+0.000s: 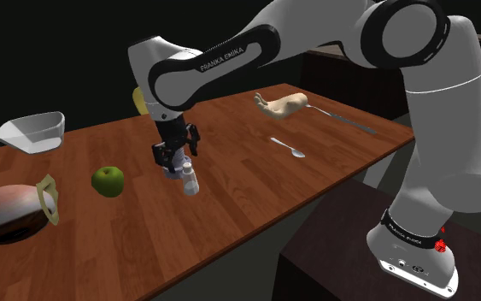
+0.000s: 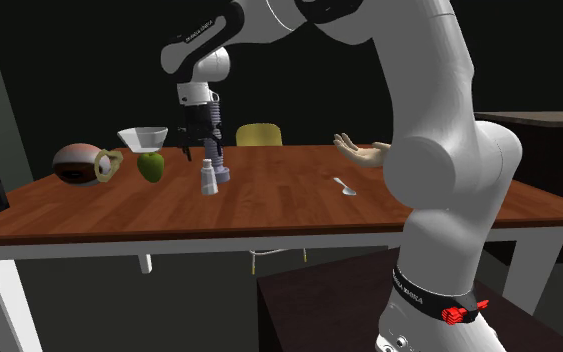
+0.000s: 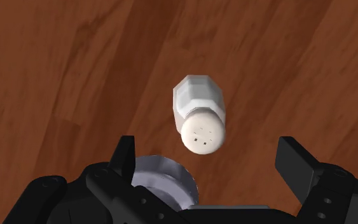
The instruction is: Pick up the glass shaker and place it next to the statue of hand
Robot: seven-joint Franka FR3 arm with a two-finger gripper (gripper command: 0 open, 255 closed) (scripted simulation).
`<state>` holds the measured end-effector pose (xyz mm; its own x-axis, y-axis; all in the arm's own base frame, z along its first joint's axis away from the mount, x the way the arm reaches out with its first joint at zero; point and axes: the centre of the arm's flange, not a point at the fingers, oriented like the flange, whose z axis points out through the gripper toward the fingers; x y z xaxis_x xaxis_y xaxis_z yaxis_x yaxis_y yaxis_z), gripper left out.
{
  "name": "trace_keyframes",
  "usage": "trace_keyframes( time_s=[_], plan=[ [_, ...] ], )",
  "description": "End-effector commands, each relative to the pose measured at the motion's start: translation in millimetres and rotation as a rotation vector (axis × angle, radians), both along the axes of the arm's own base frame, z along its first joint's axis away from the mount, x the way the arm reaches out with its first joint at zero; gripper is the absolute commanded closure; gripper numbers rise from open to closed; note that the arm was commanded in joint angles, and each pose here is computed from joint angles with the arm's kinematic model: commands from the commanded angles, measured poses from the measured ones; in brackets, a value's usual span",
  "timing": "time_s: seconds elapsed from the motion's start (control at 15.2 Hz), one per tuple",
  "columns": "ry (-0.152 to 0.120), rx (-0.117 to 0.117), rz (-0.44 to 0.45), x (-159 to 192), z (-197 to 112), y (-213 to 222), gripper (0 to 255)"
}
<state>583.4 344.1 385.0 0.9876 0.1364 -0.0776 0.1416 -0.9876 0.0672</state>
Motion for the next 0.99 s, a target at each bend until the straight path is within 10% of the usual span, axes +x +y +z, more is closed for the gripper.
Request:
trace_keyframes(
  time_s=[0.0, 0.53, 0.59, 0.92],
  plan=[
    [0.003, -0.001, -0.001, -2.2, -13.2, -0.7, 0],
    [0.003, -0.001, -0.001, -2.4, -16.2, -0.9, 0],
    [0.003, -0.001, -0.001, -2.4, -16.2, -0.9, 255],
    [0.003, -0.001, 0.0, -2.0, -17.0, -1.3, 255]
  ],
)
